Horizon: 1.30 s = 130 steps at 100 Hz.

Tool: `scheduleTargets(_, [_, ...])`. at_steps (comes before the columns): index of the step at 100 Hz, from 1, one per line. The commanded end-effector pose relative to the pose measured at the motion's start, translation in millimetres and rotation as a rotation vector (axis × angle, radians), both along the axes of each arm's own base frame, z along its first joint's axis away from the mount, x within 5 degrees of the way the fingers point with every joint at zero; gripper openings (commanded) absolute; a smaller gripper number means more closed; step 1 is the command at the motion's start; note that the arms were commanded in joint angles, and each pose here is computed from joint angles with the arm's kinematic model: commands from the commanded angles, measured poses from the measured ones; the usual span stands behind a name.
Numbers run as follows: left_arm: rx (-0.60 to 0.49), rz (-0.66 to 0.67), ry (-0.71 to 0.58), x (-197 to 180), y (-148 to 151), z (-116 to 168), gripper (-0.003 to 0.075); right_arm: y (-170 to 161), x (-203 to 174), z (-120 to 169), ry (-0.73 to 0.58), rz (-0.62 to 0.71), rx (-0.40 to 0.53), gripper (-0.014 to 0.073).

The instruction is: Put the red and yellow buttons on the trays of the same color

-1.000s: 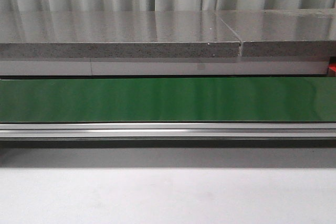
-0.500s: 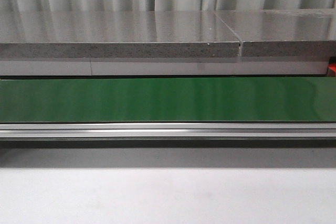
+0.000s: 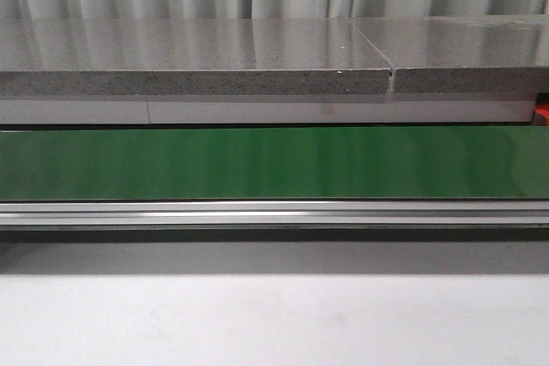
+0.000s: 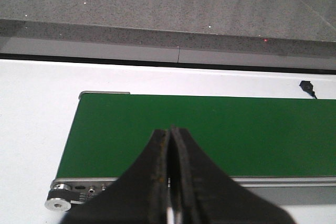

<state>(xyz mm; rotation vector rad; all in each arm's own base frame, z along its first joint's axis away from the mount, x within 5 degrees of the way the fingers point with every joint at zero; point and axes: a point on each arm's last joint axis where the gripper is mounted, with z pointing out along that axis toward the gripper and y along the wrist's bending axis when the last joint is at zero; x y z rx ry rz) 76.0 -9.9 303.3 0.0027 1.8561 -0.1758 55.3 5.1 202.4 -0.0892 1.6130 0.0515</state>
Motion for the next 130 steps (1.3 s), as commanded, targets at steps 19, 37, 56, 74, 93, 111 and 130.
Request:
scheduleTargets(19, [-0.014, -0.006, -0.095, 1.4, -0.7, 15.1, -0.0019, -0.4, -1.4, 9.1, -0.156, -0.002, 0.03, -0.0067])
scheduleTargets(37, [-0.014, -0.006, -0.095, 1.4, -0.7, 15.1, -0.0019, -0.4, -1.4, 9.6, -0.162, -0.002, 0.032, -0.0067])
scheduleTargets(56, [-0.014, -0.006, -0.095, 1.4, -0.7, 15.1, -0.0019, -0.4, -1.4, 9.5, -0.161, -0.002, 0.031, -0.0067])
scheduleTargets(74, [-0.014, -0.006, -0.095, 1.4, -0.7, 15.1, -0.0019, -0.4, -1.4, 9.5, -0.161, -0.002, 0.031, -0.0067])
scheduleTargets(93, [-0.014, -0.006, -0.095, 1.4, -0.7, 15.1, -0.0019, -0.4, -1.4, 9.5, -0.161, -0.002, 0.031, -0.0067])
scheduleTargets(111, [-0.014, -0.006, -0.095, 1.4, -0.7, 15.1, -0.0019, -0.4, -1.4, 9.5, -0.161, -0.002, 0.031, -0.0067])
scheduleTargets(130, [-0.014, -0.006, -0.095, 1.4, -0.7, 15.1, -0.0019, -0.4, -1.4, 9.5, -0.161, -0.002, 0.031, -0.0067])
